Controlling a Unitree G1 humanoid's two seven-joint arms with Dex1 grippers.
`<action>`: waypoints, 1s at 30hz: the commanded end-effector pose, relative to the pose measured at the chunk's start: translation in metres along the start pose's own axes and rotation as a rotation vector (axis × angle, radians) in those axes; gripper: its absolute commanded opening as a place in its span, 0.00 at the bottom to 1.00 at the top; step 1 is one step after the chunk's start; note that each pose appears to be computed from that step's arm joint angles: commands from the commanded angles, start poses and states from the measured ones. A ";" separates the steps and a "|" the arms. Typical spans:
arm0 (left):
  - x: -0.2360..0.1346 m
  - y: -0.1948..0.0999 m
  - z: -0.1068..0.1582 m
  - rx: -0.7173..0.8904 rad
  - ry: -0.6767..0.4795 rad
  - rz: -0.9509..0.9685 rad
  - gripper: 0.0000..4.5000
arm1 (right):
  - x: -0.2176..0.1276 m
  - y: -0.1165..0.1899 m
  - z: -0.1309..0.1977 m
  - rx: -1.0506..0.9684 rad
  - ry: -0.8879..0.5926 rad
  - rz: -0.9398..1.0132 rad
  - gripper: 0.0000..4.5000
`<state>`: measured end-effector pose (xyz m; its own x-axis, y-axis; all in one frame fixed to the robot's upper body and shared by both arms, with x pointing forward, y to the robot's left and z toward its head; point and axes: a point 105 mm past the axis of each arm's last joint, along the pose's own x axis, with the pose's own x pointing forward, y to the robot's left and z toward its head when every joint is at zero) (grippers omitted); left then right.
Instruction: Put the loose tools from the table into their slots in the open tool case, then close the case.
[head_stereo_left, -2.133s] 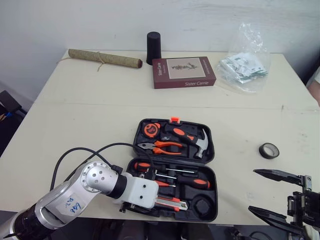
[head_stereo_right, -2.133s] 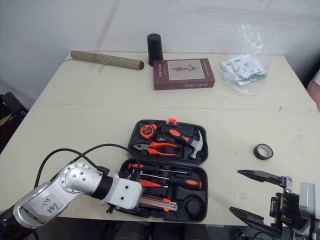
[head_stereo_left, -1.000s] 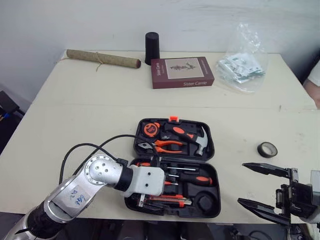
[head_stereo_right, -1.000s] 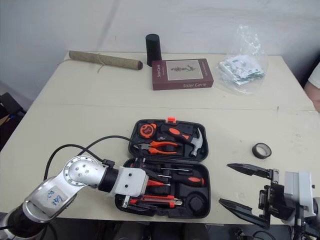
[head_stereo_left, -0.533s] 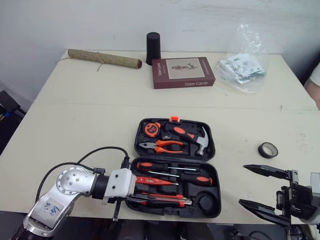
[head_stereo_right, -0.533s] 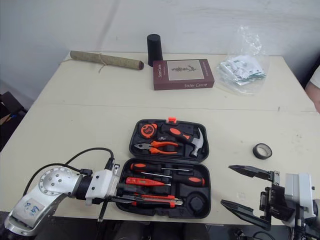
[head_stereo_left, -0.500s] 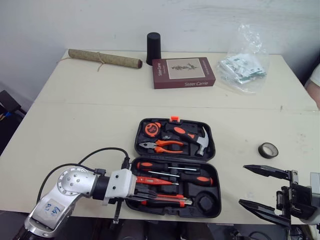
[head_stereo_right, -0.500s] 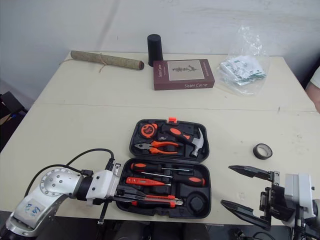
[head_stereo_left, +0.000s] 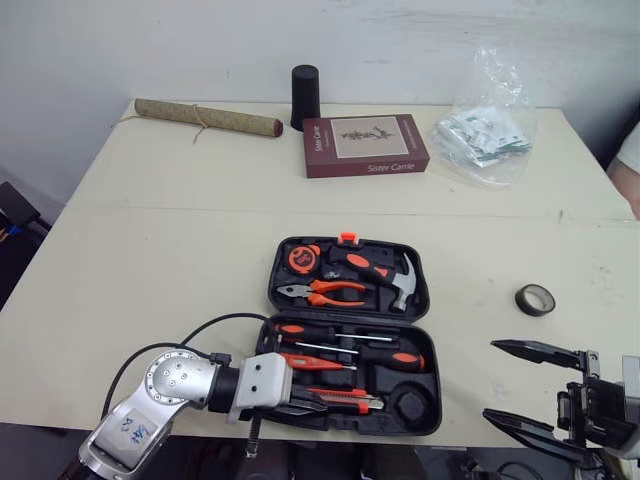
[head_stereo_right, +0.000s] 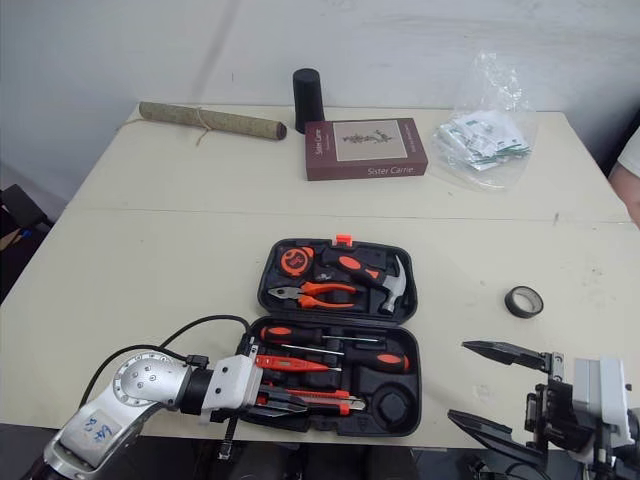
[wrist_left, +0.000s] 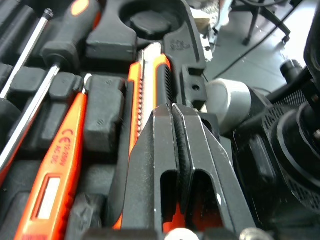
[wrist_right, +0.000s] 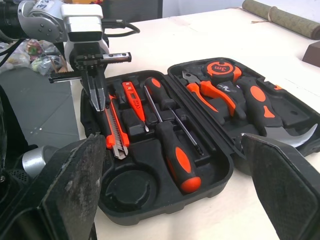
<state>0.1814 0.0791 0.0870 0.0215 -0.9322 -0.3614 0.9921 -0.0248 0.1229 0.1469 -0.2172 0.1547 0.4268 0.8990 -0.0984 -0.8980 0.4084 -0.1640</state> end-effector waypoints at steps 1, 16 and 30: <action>0.002 0.001 -0.007 -0.032 0.036 0.014 0.01 | -0.002 0.002 0.002 -0.016 -0.013 -0.005 1.00; 0.010 -0.012 -0.060 -0.244 0.235 0.035 0.01 | -0.002 0.002 0.003 -0.031 -0.022 -0.011 1.00; -0.079 0.022 0.018 -0.031 -0.172 0.320 0.25 | -0.086 -0.037 -0.011 -0.092 0.116 -0.426 1.00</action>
<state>0.1959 0.1222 0.1275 0.2344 -0.9624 -0.1373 0.9655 0.2140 0.1485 0.1541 -0.2859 0.1539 0.7003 0.7072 -0.0974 -0.7055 0.6647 -0.2460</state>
